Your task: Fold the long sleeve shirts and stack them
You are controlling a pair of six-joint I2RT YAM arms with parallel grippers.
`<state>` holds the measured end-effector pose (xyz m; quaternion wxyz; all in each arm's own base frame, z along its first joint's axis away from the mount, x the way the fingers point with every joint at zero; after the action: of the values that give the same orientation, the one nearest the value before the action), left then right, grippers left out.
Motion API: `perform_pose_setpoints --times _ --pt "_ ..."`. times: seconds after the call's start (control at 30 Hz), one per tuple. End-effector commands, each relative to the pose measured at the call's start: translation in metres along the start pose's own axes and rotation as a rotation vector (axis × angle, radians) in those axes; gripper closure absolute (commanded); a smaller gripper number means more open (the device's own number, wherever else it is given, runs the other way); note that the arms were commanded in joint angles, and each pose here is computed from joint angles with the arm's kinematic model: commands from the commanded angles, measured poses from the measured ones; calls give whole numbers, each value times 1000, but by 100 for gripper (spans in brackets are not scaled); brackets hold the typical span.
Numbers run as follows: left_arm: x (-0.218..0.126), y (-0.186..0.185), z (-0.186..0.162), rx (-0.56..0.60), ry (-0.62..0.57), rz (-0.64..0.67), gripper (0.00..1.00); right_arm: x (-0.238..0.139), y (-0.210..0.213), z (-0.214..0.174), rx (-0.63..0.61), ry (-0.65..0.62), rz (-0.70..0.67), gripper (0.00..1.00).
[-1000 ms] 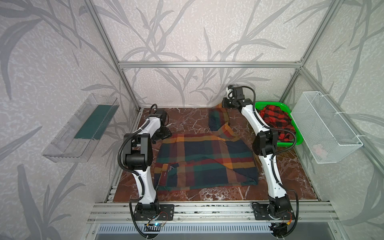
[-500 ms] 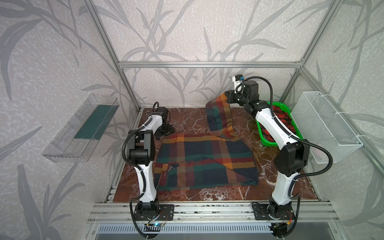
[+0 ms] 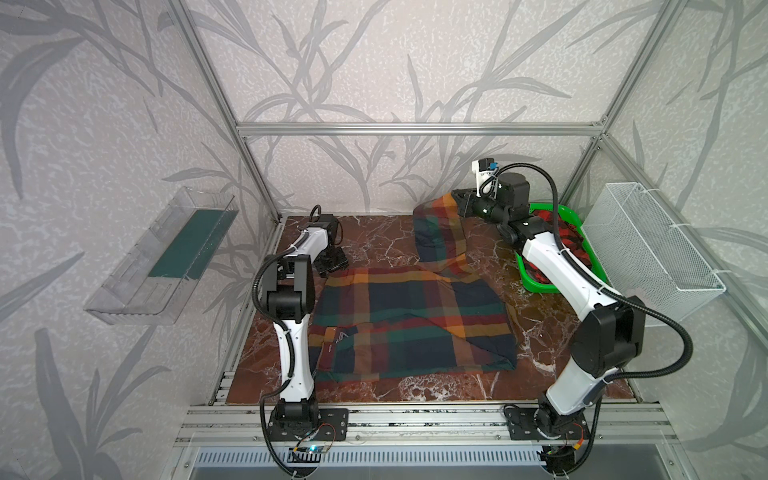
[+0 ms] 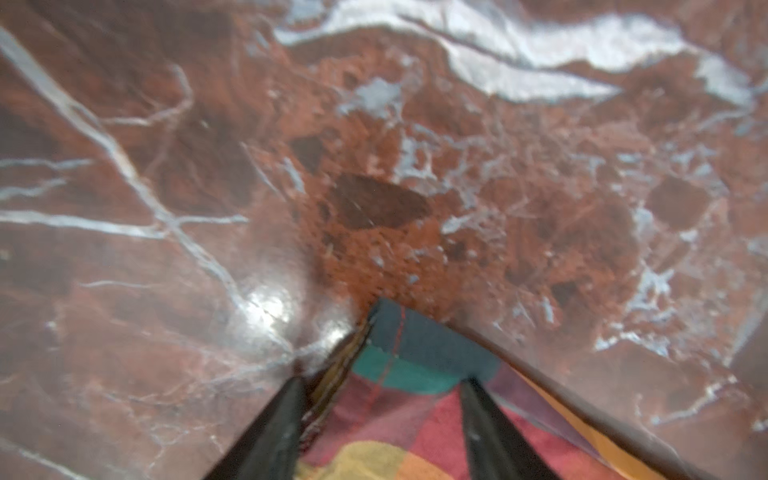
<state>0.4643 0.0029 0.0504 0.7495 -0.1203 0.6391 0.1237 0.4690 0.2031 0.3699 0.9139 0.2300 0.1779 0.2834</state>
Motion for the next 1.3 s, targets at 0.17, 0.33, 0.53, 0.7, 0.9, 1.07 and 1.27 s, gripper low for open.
perform_pose_setpoints --times 0.17,0.33,0.53,0.7,0.9,1.07,1.27 --pt "5 8 -1 15 24 59 57 -29 31 20 -16 -87 95 100" --pt "5 9 1 20 16 65 68 -40 38 22 -17 -101 118 100" --pt "-3 8 4 27 -10 65 88 -54 46 24 -4 -119 144 100" --pt "-32 9 7 46 -88 72 100 -71 50 22 1 -139 140 100" --pt "-66 13 -4 106 -223 184 100 -102 52 19 -13 -184 102 100" --pt "-88 8 -20 178 -329 323 100 -125 51 13 -28 -216 73 100" --pt "-112 7 -44 190 -454 470 100 -152 52 -2 -18 -217 61 100"
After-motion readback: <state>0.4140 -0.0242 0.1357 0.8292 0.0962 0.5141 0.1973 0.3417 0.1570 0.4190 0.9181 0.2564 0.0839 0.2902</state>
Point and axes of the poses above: each gripper's point midway between its finger pads, its own x axis out along the fingers, its own y axis along the line the jaws close on, z = x × y, the point moved 3 cm from there along -x, back along the fingers, and after that the axes turned 10 degrees about x, right-handed, at the moved point
